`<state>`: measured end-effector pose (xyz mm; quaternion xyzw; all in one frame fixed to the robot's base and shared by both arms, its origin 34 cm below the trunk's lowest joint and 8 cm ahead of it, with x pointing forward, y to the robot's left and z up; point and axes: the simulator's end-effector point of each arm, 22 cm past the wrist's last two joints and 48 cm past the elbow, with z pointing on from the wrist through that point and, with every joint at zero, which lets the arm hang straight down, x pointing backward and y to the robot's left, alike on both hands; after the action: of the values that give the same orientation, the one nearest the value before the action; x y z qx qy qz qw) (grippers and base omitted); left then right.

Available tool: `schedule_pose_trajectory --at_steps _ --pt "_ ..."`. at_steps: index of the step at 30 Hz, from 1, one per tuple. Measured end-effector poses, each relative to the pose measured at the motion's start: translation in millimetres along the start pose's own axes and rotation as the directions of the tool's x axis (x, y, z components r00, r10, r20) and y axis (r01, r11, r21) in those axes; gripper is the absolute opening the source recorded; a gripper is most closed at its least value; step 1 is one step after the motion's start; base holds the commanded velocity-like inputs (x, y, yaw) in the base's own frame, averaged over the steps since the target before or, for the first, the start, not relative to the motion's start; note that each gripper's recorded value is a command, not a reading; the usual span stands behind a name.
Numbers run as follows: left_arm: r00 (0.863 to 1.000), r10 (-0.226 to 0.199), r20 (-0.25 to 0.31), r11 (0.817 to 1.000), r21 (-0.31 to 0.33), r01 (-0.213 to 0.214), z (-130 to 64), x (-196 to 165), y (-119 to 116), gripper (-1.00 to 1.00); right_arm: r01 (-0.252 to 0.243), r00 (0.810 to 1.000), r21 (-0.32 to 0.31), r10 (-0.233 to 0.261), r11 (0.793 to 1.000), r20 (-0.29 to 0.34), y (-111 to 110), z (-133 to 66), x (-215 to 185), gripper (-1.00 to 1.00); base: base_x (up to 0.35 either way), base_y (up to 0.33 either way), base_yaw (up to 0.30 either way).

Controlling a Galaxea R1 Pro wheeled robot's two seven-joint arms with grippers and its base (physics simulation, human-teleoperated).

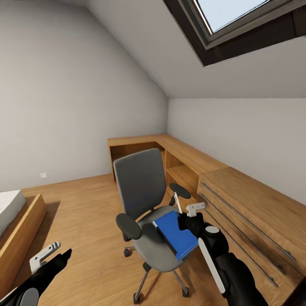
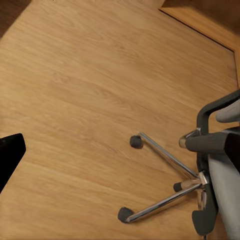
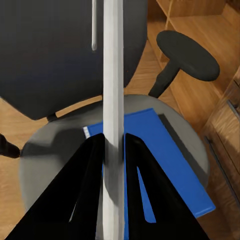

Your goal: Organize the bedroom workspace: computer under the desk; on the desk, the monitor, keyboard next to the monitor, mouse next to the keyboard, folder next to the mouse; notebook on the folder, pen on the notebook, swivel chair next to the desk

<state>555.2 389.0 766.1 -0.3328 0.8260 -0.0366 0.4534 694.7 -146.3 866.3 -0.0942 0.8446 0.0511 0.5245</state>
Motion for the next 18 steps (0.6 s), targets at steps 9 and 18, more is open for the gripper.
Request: schedule_pose_trajectory --at_steps 9,18 --pt "1.0 0.001 0.002 1.0 0.004 -0.001 -8.6 -11.1 -8.9 1.0 -0.028 0.999 0.027 0.027 0.999 0.019 -16.2 -10.0 -22.4 -1.0 -0.007 0.006 -0.042" --pt "1.0 0.021 -0.006 0.999 0.03 -0.021 -16.8 -16.5 -30.0 1.0 -0.149 0.989 0.109 0.149 0.983 0.009 -69.9 -25.3 -33.9 -1.0 -0.001 0.001 -0.229"
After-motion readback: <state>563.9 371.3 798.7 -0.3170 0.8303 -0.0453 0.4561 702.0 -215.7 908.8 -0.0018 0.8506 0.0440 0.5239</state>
